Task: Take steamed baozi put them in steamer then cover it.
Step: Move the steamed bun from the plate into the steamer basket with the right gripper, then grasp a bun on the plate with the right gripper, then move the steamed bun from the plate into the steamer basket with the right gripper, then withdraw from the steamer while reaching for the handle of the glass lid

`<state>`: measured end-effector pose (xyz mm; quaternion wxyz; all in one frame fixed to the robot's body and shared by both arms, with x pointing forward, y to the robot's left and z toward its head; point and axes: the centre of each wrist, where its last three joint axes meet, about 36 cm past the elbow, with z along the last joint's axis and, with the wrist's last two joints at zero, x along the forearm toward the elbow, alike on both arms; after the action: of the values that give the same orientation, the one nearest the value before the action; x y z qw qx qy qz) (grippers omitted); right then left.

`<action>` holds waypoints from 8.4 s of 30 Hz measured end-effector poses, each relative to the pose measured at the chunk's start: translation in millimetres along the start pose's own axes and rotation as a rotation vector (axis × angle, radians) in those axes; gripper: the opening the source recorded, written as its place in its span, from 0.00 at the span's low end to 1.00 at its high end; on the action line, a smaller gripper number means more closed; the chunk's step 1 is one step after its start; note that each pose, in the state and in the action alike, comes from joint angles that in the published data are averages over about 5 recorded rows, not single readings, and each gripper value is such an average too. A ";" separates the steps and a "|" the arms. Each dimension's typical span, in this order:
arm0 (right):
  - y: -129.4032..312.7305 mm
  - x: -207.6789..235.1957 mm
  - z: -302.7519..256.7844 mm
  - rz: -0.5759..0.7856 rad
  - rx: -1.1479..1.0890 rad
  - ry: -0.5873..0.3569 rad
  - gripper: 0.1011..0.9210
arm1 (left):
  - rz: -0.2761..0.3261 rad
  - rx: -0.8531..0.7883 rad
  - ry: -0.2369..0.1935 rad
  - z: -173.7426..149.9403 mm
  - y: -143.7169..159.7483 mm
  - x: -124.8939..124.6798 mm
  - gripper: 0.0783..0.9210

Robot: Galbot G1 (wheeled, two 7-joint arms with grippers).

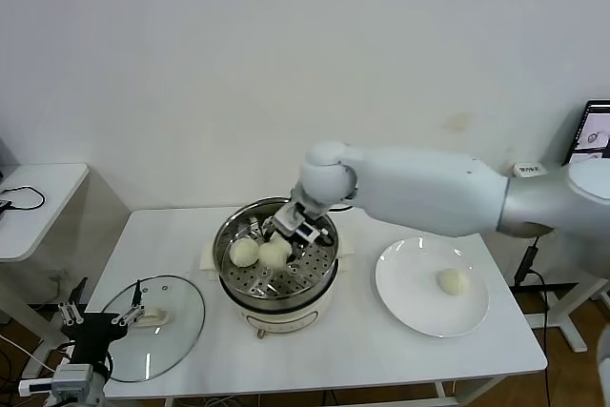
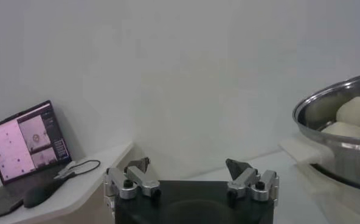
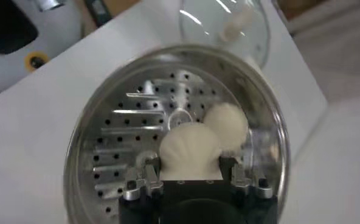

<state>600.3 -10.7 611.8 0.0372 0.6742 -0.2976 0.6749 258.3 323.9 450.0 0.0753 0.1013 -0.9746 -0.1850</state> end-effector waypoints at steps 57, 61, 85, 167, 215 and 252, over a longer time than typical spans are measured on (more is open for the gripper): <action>168.7 111.7 103.8 0.021 -0.552 0.199 0.88 | 0.043 -0.012 -0.036 -7.8 -4.6 -5.7 0.88; 209.8 111.3 116.0 0.009 -0.647 0.237 0.88 | 0.048 -0.013 -0.031 -6.1 -7.4 -5.6 0.88; 350.2 31.1 174.4 -0.097 -0.945 0.360 0.88 | 0.044 -0.027 -0.007 -2.5 -6.9 -2.0 0.88; 28.5 70.1 57.6 0.117 -0.812 0.141 0.60 | 0.027 -0.021 -0.015 -3.5 -4.6 -7.5 0.88; 24.8 -0.2 32.5 0.047 -0.892 0.180 0.88 | 0.026 -0.013 -0.019 -4.1 -6.5 -8.4 0.88; 268.4 -48.2 20.2 1.486 -1.204 -0.451 0.88 | -0.029 -0.155 -0.048 33.3 -9.9 -22.0 0.88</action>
<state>501.4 -223.1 470.8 -0.1170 0.2969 -0.9404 0.1176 275.1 331.4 413.2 0.0571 0.1046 -0.9573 -0.2634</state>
